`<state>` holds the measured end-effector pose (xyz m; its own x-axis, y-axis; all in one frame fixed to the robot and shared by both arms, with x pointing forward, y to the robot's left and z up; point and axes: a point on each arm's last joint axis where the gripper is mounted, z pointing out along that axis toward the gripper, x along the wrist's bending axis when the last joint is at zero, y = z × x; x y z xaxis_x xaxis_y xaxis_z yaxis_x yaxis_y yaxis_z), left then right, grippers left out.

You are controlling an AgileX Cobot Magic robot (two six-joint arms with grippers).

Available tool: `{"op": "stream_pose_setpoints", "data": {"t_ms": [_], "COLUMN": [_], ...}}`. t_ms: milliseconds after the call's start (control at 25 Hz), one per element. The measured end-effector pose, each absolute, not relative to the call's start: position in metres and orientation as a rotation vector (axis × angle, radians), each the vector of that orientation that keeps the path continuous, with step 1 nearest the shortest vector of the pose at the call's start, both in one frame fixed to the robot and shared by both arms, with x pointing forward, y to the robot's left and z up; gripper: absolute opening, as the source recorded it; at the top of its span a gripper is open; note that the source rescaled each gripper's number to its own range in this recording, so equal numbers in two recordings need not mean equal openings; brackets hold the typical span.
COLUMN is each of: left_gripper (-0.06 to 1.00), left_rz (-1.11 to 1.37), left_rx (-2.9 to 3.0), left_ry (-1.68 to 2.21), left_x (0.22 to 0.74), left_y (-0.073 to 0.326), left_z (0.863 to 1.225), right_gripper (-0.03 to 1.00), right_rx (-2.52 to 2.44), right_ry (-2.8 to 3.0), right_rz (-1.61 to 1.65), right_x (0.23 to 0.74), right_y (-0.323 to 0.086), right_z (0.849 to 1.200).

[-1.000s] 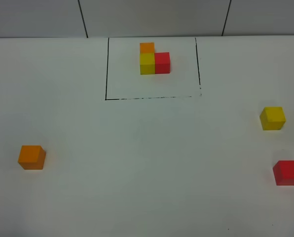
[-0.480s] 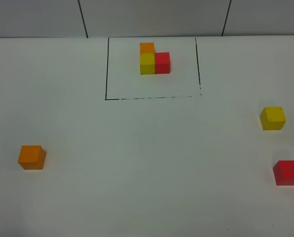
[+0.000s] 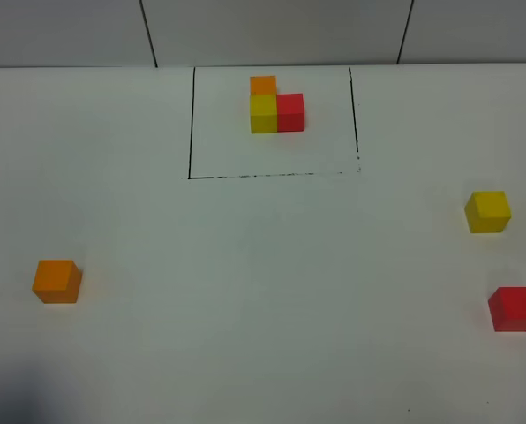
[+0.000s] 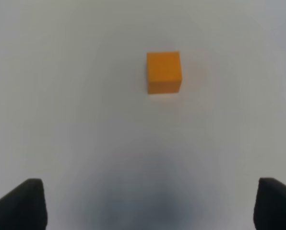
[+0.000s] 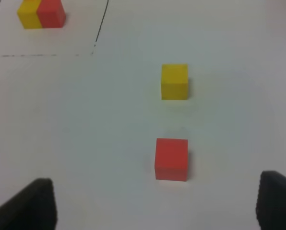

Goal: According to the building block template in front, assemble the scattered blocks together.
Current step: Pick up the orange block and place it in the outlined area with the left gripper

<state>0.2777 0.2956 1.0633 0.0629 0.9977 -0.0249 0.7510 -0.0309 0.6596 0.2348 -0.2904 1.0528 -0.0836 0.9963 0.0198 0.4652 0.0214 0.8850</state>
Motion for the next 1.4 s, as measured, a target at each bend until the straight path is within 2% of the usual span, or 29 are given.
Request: {"op": "stream_pose_setpoints", "data": {"t_ms": [320,560,1000,1400], "left_gripper": [0.97,0.97,0.97,0.95], "left_rz": [0.321,0.136,-0.006,-0.046], "left_rx": [1.971,2.062,2.173,2.167], "left_ry": [1.993,2.104,2.162,2.191], "left_x": [0.387,0.463,0.510,0.519], "left_y": [0.297,0.297,0.278,0.277], "left_z": [1.071,1.033,0.955,0.931], "right_gripper": [0.70,0.70,0.70,0.70], "right_rx": [1.515,1.515,1.515,1.515], "right_ry": [1.628,1.628,1.628,1.628], "right_rz": [1.004,1.004,1.004,1.004], "right_x": [0.235,0.235,0.235,0.235], "right_y": [-0.290,-0.290,-0.290,-0.290], "right_z": [1.053,1.053,1.053,1.053]}}
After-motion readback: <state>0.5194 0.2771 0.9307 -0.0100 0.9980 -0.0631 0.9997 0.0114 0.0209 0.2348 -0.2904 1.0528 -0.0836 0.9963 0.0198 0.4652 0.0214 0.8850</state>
